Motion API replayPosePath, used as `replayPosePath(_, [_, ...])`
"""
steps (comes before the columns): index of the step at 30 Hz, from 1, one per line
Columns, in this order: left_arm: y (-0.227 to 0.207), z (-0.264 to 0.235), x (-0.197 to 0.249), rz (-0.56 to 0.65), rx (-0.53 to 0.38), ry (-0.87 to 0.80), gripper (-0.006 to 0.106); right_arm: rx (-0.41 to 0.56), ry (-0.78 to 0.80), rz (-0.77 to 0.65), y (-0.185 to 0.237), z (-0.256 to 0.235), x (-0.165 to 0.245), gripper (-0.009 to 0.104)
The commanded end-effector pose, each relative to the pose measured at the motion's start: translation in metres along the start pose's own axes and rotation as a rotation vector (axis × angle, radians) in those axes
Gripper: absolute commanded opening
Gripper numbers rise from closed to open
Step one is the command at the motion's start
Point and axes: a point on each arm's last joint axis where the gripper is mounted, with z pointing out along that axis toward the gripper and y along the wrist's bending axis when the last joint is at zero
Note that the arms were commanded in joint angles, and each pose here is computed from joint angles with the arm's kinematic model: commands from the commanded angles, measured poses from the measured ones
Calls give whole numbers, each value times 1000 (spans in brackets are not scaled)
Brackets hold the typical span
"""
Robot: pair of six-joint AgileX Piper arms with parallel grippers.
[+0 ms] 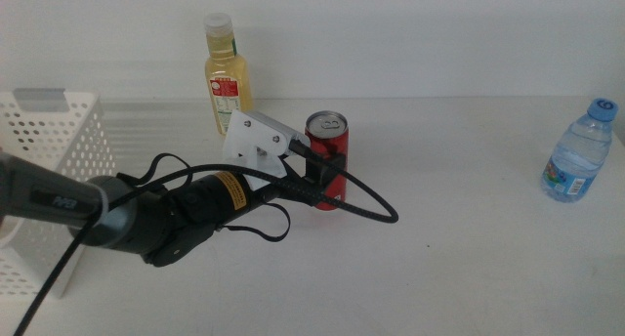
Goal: Use arms to grab the bottles and put them into the dustbin to the left of the table.
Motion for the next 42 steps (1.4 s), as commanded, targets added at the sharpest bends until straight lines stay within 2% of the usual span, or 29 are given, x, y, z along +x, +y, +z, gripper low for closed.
replayPosePath(1, [-6,5,-28,-1,34,-142,90,11,-110,-9,-1,-3,-10,67])
replayPosePath(33, [12,48,-8,4,63,-181,89,11,-110,-9,-1,-3,-10,67])
replayPosePath(38, [13,48,-6,3,57,-168,79,11,-110,-9,-1,-3,-10,67])
replayPosePath(42, [12,48,-7,6,63,-180,60,11,-110,-9,-1,-3,-10,67])
